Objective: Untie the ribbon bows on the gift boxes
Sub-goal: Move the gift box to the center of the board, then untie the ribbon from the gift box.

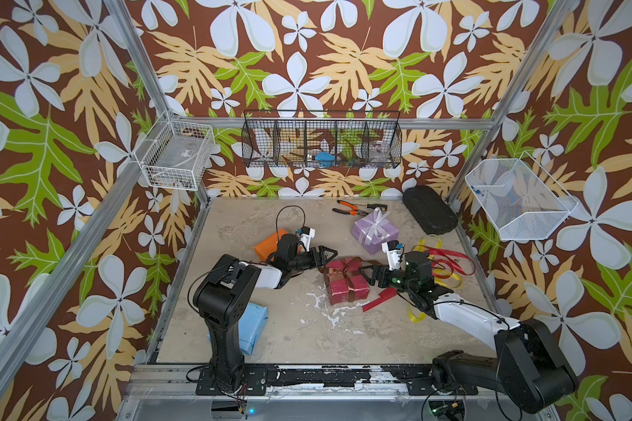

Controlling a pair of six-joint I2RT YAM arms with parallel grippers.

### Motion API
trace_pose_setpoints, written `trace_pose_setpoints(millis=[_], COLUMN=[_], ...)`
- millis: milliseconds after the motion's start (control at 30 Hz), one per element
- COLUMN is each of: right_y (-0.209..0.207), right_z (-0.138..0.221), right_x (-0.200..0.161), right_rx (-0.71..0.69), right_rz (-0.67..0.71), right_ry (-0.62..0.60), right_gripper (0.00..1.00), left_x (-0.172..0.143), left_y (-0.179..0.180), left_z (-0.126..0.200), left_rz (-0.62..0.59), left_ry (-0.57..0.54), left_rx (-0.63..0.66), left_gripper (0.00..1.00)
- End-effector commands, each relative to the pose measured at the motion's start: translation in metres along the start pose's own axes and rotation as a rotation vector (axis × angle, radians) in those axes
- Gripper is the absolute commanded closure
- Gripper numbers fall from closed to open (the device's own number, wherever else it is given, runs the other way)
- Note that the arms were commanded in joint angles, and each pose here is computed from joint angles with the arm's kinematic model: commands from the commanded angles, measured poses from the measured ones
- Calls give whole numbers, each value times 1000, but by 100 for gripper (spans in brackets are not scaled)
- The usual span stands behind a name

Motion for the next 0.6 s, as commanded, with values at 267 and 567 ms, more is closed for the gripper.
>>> trace_pose_setpoints(millis=[267, 567], right_y=[30, 34], right_z=[-9, -37], right_x=[-20, -34], right_rx=[69, 134], right_rz=[63, 35], right_ry=[188, 271], right_gripper=[56, 51], left_x=[-19, -53], left_y=[-7, 7], left_z=[47, 35], left_rz=[-105, -95], left_ry=[-59, 33], left_rx=[216, 236], left_gripper=[21, 23])
Point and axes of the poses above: each gripper's point midway between its finger pads, its own z axis back along the fingers, its own y axis along the line the jaws close on, x = y × z, the point moved 4 cm from there along z, back along the fingers, and after that the axes turned 5 degrees about z, right-handed, at the moved point
